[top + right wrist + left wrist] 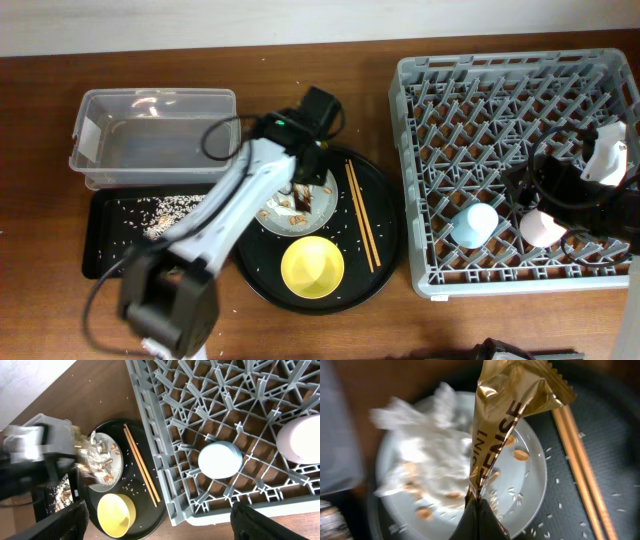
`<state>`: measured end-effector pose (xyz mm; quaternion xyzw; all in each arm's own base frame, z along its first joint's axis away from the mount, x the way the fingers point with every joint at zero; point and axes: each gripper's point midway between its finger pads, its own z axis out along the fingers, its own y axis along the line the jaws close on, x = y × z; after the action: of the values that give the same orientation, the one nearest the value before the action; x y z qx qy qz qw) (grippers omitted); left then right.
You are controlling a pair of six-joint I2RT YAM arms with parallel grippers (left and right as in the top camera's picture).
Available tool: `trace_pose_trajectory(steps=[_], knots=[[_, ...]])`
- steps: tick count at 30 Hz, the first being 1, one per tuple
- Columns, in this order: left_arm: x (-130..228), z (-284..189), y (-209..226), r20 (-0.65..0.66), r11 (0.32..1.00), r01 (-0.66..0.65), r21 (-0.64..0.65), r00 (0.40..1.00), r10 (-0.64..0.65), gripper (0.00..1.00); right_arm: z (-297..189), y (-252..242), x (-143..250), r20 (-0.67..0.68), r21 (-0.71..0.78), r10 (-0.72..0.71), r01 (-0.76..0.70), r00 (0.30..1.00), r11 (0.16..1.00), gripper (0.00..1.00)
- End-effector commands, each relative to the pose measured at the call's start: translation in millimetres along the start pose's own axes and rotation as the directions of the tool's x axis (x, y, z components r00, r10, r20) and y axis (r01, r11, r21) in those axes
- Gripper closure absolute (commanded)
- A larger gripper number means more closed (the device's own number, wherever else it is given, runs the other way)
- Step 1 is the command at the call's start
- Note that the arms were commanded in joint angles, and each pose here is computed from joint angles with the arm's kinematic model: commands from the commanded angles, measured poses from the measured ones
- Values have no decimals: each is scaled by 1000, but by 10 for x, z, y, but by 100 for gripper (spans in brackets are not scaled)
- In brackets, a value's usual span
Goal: Sort waste into correct bins and load items into the dishwasher rack
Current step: 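Drop the gold snack wrapper into the clear container with the left gripper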
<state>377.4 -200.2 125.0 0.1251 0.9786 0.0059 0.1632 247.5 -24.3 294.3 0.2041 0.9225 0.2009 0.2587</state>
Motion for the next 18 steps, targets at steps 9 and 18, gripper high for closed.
trace_pose_trajectory(steps=[9,18], knots=[[-423,-216,2382,277,792,591,-155,795,-540,63,-22,-3,-7,6,9,-15,15,1000,1000,8],[31,44,743,-53,977,214,-4,975,-214,28,-22,-22,-9,8,19,-14,14,1000,1000,8]])
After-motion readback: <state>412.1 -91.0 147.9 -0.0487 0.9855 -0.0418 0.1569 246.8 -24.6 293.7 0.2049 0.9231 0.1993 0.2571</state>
